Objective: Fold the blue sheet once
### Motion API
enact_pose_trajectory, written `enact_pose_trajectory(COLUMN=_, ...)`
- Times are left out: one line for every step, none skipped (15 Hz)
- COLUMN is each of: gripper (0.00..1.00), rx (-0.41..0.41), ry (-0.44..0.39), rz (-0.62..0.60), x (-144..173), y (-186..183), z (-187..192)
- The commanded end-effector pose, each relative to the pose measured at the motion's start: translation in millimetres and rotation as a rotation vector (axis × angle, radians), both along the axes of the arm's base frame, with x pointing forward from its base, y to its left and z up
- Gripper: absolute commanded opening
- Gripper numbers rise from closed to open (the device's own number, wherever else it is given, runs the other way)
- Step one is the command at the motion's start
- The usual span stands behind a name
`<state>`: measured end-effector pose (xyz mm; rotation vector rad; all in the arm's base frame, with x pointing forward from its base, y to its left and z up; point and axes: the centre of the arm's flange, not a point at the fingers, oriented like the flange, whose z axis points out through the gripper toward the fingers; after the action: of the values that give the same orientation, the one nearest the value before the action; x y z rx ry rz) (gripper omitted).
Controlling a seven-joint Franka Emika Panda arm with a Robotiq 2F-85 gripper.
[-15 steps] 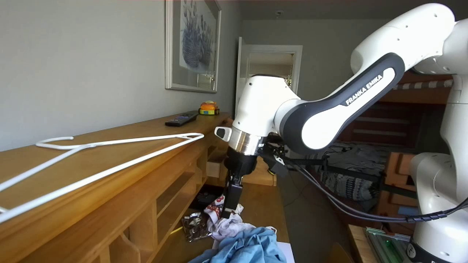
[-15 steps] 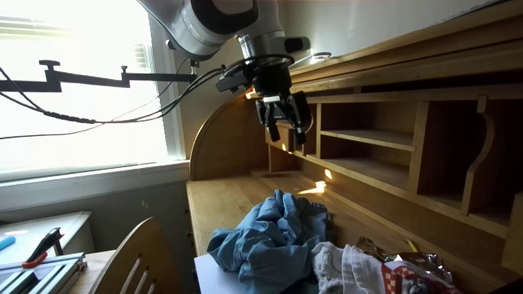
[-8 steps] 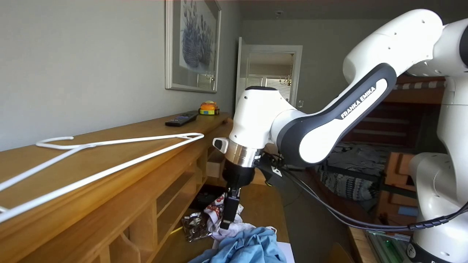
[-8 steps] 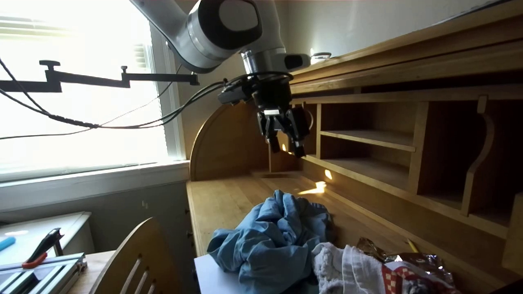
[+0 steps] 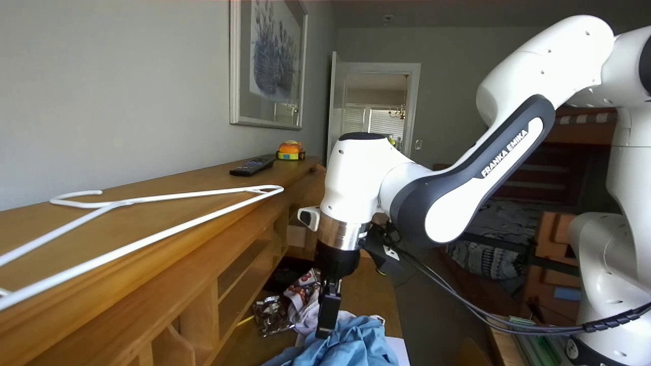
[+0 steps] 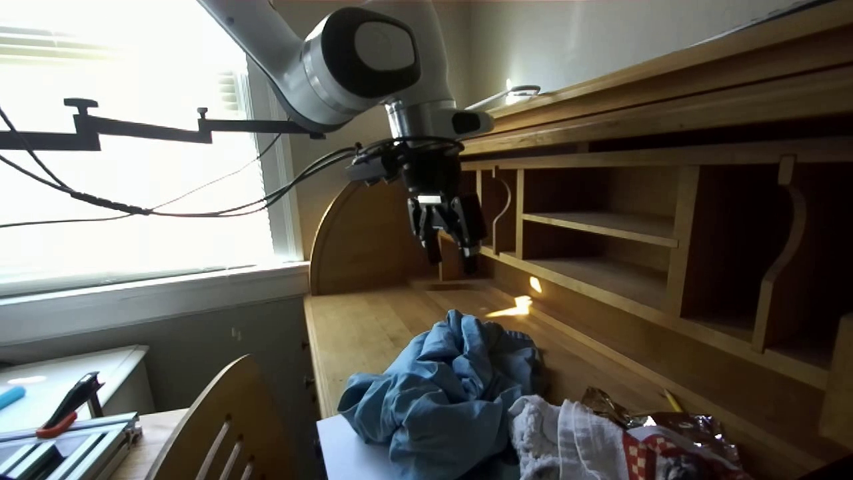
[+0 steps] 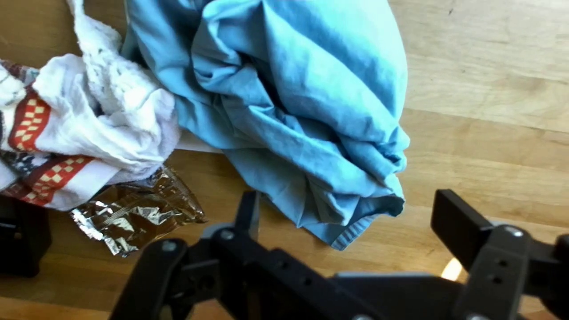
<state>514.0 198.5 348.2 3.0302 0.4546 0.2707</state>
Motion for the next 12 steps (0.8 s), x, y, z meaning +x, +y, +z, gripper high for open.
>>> enact_pose_trajectory(gripper=1.00, rx=-0.021, ry=-0.012, rz=-0.010, x=-5, y=28, z=-29)
enact_pose_trajectory(gripper=1.00, rx=-0.032, ry=-0.018, rz=-0.005, x=-6, y=33, z=-35)
enact_pose_trajectory(gripper=1.00, rx=-0.045, ry=-0.015, rz=-0.002, x=-7, y=37, z=-40)
enact_pose_trajectory(gripper=1.00, rx=-0.055, ry=-0.014, rz=-0.002, x=-8, y=40, z=-48)
enact_pose_trajectory(gripper=1.00, rx=-0.078, ry=-0.015, rz=-0.002, x=-9, y=42, z=-55)
enact_pose_trajectory(gripper=1.00, rx=-0.090, ry=-0.020, rz=-0.002, x=-10, y=44, z=-61)
enact_pose_trajectory(gripper=1.00, rx=-0.108, ry=-0.033, rz=-0.003, x=-11, y=45, z=-66)
enact_pose_trajectory(gripper=1.00, rx=-0.130, ry=-0.065, rz=-0.002, x=-12, y=45, z=-69)
enact_pose_trajectory(gripper=1.00, rx=-0.133, ry=-0.086, rz=0.001, x=-11, y=46, z=-71)
enact_pose_trajectory(gripper=1.00, rx=-0.147, ry=-0.112, rz=0.003, x=-10, y=46, z=-73)
enact_pose_trajectory(gripper=1.00, rx=-0.153, ry=-0.133, rz=0.006, x=-8, y=46, z=-75)
enact_pose_trajectory(gripper=1.00, rx=-0.158, ry=-0.151, rz=0.008, x=-7, y=45, z=-77)
